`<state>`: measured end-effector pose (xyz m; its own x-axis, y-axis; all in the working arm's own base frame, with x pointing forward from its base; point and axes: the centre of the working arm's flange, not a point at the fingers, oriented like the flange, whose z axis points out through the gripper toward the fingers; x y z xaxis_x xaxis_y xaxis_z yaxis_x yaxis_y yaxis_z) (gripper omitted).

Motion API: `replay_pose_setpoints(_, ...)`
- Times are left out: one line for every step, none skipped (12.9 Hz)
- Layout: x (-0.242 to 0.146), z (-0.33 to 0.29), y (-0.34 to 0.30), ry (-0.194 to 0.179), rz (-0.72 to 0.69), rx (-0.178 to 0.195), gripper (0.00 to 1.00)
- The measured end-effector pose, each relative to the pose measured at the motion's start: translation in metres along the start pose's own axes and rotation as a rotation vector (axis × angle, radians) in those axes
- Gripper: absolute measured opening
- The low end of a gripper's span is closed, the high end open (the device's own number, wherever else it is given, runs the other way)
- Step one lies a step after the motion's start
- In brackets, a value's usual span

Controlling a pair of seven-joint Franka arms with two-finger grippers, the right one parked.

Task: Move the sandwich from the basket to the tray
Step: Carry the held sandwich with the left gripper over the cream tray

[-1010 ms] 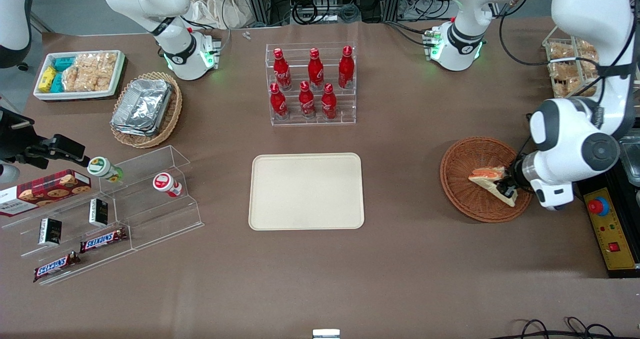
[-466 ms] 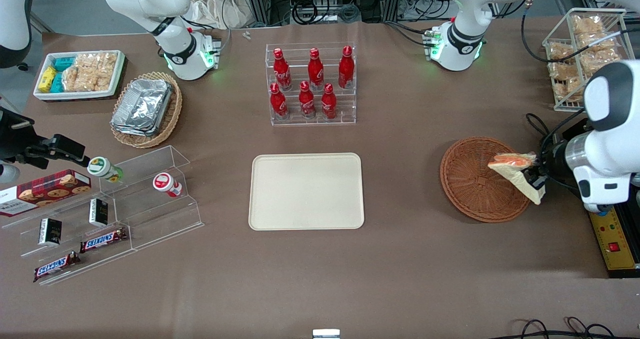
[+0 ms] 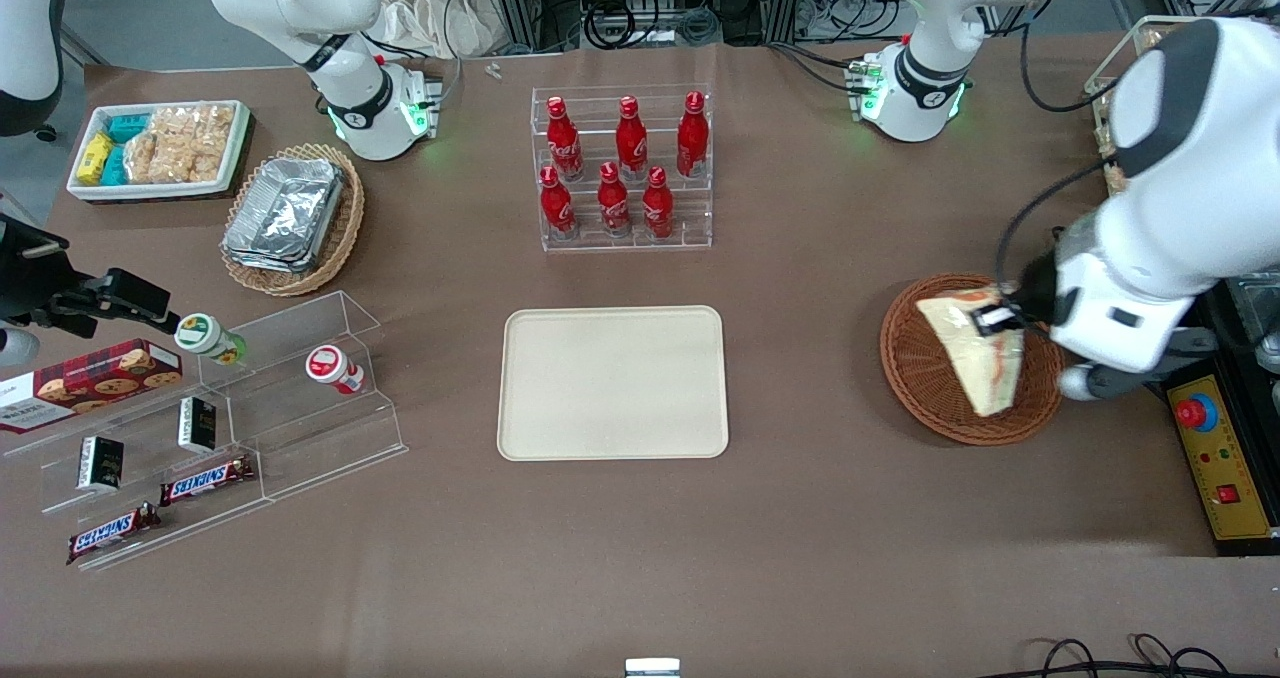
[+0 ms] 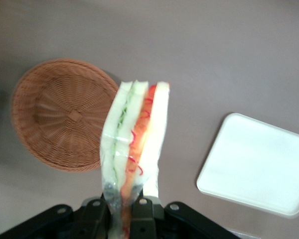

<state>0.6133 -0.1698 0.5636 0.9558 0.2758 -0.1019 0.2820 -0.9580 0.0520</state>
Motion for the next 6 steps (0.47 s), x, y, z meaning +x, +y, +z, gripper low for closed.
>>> replay_pose_setpoints(-0.011, 0.013, 0.027, -0.017, 0.052, -0.005, 0.17)
replay_pose_setpoints(-0.022, 0.029, 0.058, -0.028, 0.099, -0.009, 0.17)
replay_pose_setpoints(-0.034, 0.049, 0.087, -0.036, 0.139, -0.001, 0.17)
replay_pose_setpoints(-0.046, 0.072, 0.116, -0.035, 0.183, 0.023, 0.17)
replay_pose_setpoints(-0.058, 0.095, 0.142, -0.031, 0.219, 0.042, 0.17)
replay_pose_setpoints(-0.067, 0.12, 0.165, -0.035, 0.238, 0.053, 0.17)
